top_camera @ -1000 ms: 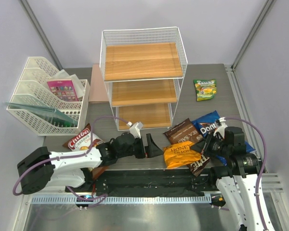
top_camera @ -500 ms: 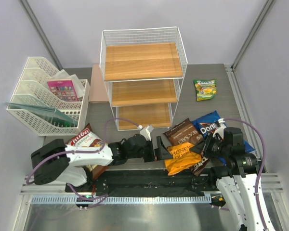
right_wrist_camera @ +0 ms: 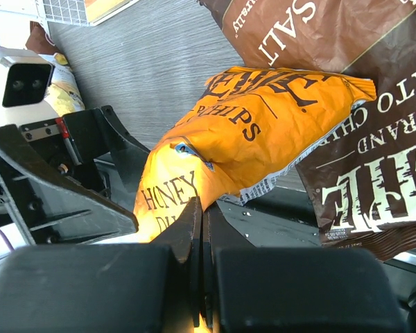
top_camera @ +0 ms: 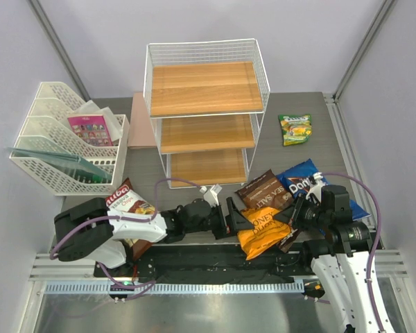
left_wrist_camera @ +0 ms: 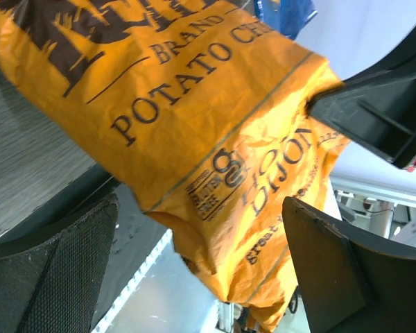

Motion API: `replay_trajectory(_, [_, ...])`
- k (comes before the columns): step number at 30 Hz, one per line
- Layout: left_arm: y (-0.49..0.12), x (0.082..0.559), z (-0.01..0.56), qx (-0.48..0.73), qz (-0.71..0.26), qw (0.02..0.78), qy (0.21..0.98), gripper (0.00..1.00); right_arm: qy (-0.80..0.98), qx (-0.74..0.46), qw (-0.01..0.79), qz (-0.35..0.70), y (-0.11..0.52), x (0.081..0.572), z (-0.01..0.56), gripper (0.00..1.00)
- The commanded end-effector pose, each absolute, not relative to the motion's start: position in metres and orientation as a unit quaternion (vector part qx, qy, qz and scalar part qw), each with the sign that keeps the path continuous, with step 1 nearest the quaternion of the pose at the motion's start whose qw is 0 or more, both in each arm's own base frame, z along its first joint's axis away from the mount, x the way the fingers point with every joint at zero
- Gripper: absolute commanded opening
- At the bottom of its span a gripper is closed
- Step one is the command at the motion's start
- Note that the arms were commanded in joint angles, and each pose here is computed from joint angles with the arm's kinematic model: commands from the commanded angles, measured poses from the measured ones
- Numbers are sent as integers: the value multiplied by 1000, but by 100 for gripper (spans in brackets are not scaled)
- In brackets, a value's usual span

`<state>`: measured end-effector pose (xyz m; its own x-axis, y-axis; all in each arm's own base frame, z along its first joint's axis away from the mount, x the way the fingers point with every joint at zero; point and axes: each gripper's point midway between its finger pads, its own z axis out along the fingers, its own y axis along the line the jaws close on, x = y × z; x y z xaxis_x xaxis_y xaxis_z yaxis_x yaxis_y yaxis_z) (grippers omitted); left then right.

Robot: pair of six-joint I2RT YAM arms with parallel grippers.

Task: Place and organize the chips bags onto the shelf
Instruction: Pick up the potato chip from the center of the board.

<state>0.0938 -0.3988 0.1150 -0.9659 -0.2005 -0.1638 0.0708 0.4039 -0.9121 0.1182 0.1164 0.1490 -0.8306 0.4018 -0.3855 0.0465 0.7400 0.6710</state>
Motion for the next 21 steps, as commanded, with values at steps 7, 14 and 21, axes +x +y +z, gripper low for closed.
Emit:
replay_trajectory(7, [-423, 112, 122, -83, -589, 136, 792, 98, 886, 110, 280, 352, 120, 120, 161, 1])
replay_trajectory(14, [-429, 114, 114, -88, -597, 138, 785, 82, 886, 107, 280, 354, 121, 119, 162, 1])
replay_trajectory(21, [-424, 116, 117, -75, -591, 159, 787, 36, 885, 106, 281, 356, 121, 117, 163, 1])
